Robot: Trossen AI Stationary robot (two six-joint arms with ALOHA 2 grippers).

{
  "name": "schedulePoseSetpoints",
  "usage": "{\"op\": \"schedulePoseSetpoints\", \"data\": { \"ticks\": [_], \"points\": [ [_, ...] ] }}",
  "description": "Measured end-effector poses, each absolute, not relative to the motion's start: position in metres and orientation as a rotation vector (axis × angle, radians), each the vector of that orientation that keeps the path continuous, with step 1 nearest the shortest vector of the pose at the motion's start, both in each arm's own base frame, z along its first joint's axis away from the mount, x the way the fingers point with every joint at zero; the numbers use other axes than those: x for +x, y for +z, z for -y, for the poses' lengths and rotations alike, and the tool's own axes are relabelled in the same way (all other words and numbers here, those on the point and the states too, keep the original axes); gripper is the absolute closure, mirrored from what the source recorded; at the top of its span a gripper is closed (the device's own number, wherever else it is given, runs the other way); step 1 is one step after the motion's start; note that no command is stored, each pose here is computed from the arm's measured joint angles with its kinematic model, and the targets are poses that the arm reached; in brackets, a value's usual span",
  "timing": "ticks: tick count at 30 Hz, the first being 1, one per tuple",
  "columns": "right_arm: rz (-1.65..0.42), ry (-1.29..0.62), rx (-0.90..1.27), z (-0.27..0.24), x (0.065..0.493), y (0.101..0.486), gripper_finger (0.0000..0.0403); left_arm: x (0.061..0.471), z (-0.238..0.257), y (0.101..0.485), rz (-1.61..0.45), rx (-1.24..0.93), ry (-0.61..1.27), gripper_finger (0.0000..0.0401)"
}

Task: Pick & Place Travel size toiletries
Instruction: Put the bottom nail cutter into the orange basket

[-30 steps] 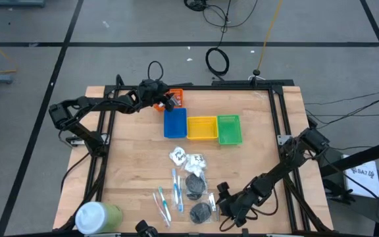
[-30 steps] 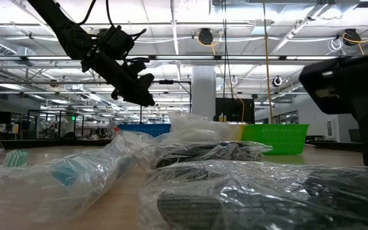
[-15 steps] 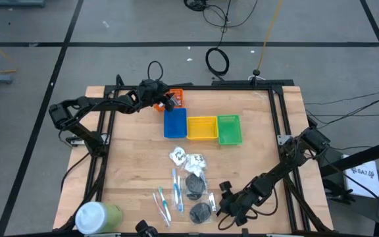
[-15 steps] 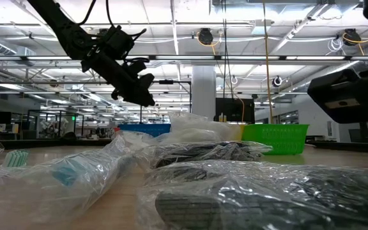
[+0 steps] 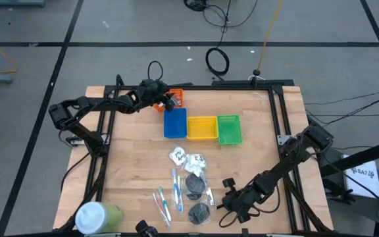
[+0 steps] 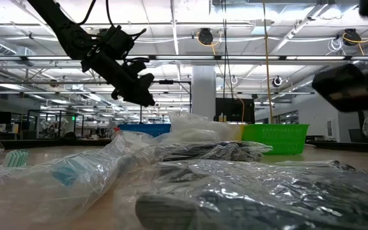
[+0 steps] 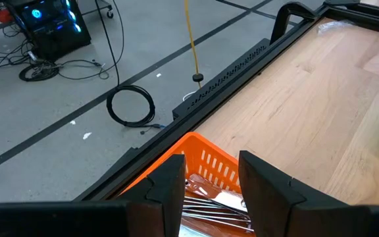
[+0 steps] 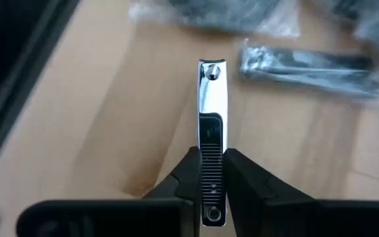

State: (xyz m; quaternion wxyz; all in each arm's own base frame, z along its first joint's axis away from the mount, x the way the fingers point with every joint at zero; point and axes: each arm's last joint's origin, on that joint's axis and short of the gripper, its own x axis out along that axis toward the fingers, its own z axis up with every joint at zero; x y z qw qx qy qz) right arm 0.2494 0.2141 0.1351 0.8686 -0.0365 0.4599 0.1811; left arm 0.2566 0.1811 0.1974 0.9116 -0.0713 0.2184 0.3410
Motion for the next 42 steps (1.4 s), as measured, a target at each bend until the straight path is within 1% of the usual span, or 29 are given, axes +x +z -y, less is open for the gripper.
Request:
{"op": "schedulePoseSetpoints", "data": {
  "ticks": [6,10,12,15,18,22,26,31,33,36,42],
  "points": [
    [-0.835,0.298,-0.076,-0.205,0.242,0.177,0.0368,0.257,-0.181,0.198,-0.443,-0.146,0.703,0.0260],
    [-0.709,0.179,-0.085,-0.195,0.238,0.202,0.0368,0.257,-0.181,0.199,-0.433,-0.143,0.703,0.0260],
    [-0.662,0.109,-0.100,-0.189,0.235,0.208,0.0368,0.258,-0.181,0.199,-0.427,-0.143,0.703,0.0260],
    [-0.603,0.014,-0.127,-0.177,0.234,0.209,0.0368,0.258,-0.182,0.200,-0.422,-0.142,0.704,0.0260],
    [-0.501,-0.052,-0.125,-0.166,0.237,0.206,0.0368,0.258,-0.182,0.201,-0.403,-0.151,0.707,0.0260],
    [-0.351,-0.088,-0.113,-0.144,0.248,0.196,0.0368,0.263,-0.177,0.203,-0.313,-0.335,0.713,0.0260],
    [-0.219,-0.154,-0.118,-0.118,0.251,0.191,0.0368,0.270,-0.167,0.205,-0.252,-0.481,0.662,0.0260],
    [-0.044,-0.235,-0.086,-0.090,0.249,0.193,0.0368,0.278,-0.154,0.205,-0.264,-0.489,0.620,0.0260],
    [-0.011,-0.228,-0.067,-0.081,0.245,0.189,0.0368,0.282,-0.145,0.204,-0.275,-0.496,0.595,0.0260],
    [0.060,-0.185,-0.009,-0.074,0.240,0.188,0.0368,0.290,-0.129,0.204,-0.289,-0.491,0.508,0.0261],
    [0.092,-0.179,0.036,-0.067,0.231,0.181,0.0368,0.311,-0.080,0.218,-0.222,-0.335,0.132,0.0261]
  ]
}}
